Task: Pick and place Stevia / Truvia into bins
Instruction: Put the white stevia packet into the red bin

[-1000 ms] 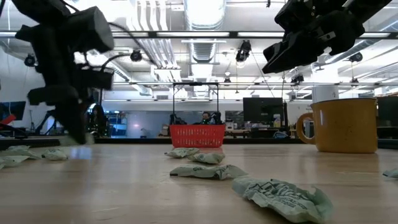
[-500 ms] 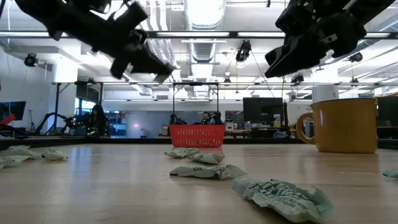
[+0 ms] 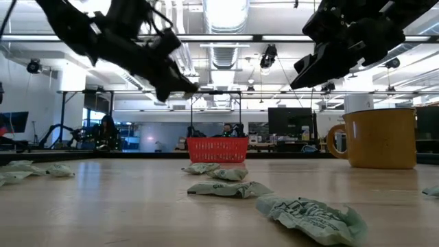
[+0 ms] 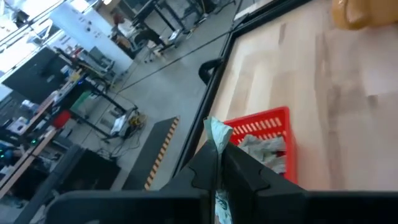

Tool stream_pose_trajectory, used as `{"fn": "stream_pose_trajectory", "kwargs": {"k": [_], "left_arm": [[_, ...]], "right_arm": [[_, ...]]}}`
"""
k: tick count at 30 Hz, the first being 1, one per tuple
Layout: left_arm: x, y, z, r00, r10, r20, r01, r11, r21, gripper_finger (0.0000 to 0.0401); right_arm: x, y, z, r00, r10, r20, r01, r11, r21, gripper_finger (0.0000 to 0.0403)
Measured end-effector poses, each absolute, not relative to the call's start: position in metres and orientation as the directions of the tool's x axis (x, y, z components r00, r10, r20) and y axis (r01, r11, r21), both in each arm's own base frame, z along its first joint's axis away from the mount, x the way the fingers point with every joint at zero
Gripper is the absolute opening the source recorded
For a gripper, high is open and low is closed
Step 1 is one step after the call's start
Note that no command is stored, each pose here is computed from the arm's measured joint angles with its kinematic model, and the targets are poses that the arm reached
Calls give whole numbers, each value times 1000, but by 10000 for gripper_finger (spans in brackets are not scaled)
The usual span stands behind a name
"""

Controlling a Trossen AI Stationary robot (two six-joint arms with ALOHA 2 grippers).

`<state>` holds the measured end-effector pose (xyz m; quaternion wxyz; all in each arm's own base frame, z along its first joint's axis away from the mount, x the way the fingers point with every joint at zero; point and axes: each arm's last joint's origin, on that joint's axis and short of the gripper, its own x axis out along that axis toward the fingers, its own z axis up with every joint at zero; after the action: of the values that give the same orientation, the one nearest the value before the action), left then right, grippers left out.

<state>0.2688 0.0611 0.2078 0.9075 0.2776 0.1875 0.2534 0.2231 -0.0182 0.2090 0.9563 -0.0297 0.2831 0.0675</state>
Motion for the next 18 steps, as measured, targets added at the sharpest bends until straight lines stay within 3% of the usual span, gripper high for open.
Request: {"fn": "stream_pose_trajectory", "kwargs": {"k": [9, 18], "left_arm": [[301, 112, 172, 763, 585, -273, -338, 722, 604, 6], [330, 129, 152, 732, 603, -318, -328, 721, 611, 6]], "right_arm": [[225, -18, 211, 852, 107, -512, -145, 989, -34, 65], [225, -18, 211, 853, 107, -510, -147, 988, -39, 65]]}}
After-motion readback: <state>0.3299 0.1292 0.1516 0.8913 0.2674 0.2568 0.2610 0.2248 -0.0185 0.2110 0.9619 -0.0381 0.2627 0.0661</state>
